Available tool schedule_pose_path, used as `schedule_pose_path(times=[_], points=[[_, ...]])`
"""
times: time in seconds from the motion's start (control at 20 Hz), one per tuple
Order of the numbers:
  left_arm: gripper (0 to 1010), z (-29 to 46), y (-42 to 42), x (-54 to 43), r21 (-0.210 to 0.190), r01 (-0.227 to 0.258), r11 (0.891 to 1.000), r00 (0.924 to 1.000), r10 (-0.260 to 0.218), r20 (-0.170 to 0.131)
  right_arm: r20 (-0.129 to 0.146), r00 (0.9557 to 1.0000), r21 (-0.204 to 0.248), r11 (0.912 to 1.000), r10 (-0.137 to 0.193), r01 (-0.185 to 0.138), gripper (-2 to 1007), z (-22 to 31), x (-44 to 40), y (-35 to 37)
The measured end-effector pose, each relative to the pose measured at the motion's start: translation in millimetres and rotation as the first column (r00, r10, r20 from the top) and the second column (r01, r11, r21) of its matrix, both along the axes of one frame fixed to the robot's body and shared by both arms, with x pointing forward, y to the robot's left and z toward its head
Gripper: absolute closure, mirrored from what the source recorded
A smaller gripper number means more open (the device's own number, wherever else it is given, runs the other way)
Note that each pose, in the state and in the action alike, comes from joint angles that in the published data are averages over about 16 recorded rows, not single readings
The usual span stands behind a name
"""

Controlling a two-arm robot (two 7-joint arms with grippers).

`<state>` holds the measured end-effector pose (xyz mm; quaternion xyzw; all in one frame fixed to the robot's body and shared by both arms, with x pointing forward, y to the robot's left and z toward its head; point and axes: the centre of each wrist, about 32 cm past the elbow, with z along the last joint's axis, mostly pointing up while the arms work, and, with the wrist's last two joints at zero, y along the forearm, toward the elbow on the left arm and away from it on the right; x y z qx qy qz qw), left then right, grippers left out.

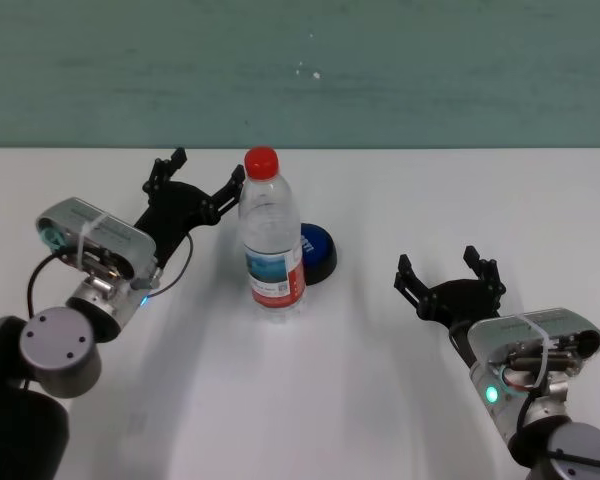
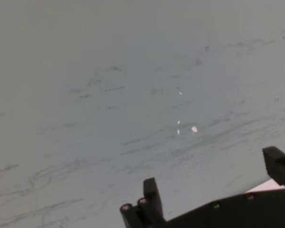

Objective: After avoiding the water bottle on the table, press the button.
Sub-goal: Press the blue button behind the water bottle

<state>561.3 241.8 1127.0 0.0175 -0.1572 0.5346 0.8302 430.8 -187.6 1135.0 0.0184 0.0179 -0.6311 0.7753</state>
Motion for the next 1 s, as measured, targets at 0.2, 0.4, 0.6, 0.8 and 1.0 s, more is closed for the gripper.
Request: schedule_pose_path(times=[0.2,0.4,0.6,0.8,1.0], points=[[0,-0.7,2.4,0.5,-0.004,-0.017,1.0,0.9998,0.017,-0.011,0.0,1.0,0.0,1.0,0.0,0.0,1,0.0,0.0,0.0],[0,-1.0,7.2,1.0,-0.01,-0.04,0.999,0.9989,0.04,-0.026,0.0,1.0,0.0,1.0,0.0,0.0,1,0.0,0.0,0.0],[0,-1.6,14.0,1.4,-0.02,-0.07,0.997,0.9966,0.069,-0.044,0.0,1.0,0.0,1.0,0.0,0.0,1,0.0,0.0,0.0],[0,-1.9,22.1,0.3,-0.034,-0.099,0.994,0.9933,0.097,-0.063,0.0,1.0,0.0,1.0,0.0,0.0,1,0.0,0.0,0.0],[0,-2.5,30.7,-2.9,-0.045,-0.123,0.991,0.9899,0.119,-0.077,0.0,1.0,0.0,1.0,0.0,0.0,1,0.0,0.0,0.0]])
